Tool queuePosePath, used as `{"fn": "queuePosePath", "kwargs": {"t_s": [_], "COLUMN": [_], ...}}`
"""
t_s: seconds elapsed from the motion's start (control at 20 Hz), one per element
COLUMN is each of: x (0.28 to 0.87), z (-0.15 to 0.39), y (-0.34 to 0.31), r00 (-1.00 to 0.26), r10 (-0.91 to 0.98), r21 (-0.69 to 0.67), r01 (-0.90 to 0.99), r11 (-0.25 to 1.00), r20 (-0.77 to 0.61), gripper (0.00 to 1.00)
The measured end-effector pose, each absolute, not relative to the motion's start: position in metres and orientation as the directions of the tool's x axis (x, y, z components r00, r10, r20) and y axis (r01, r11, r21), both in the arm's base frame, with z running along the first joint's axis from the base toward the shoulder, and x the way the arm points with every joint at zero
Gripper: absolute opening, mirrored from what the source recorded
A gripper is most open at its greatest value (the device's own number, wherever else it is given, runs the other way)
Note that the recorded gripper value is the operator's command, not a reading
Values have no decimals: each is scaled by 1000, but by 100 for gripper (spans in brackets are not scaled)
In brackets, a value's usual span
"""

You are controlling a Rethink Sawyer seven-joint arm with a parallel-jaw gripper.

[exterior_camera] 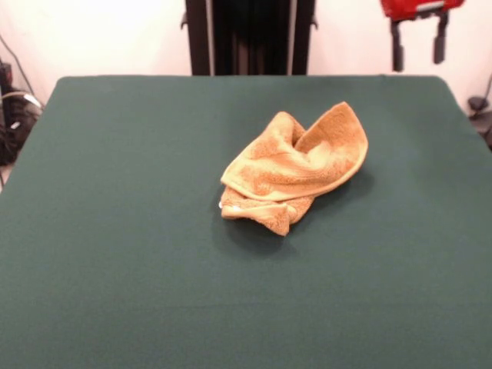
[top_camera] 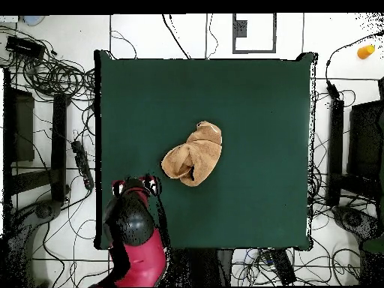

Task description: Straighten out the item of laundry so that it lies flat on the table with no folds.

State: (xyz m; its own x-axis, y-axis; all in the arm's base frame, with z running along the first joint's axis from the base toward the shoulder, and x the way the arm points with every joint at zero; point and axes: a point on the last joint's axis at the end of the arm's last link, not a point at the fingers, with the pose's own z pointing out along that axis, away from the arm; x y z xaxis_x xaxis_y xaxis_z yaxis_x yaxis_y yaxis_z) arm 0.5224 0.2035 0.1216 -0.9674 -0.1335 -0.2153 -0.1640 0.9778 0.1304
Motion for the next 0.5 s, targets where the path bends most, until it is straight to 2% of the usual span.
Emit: {"fn": "queuePosePath", "kwargs": {"t_s": [0.35,0.5], "x": [575,612], "z": [113,109], "y": [153,126], "r00": [-967,-959], "r10": [-204,-234], "r21": [36,-47], "r01": [-212,-230], "r11": [977,972], "r20": [-155,-159], "gripper": [100,100]}}
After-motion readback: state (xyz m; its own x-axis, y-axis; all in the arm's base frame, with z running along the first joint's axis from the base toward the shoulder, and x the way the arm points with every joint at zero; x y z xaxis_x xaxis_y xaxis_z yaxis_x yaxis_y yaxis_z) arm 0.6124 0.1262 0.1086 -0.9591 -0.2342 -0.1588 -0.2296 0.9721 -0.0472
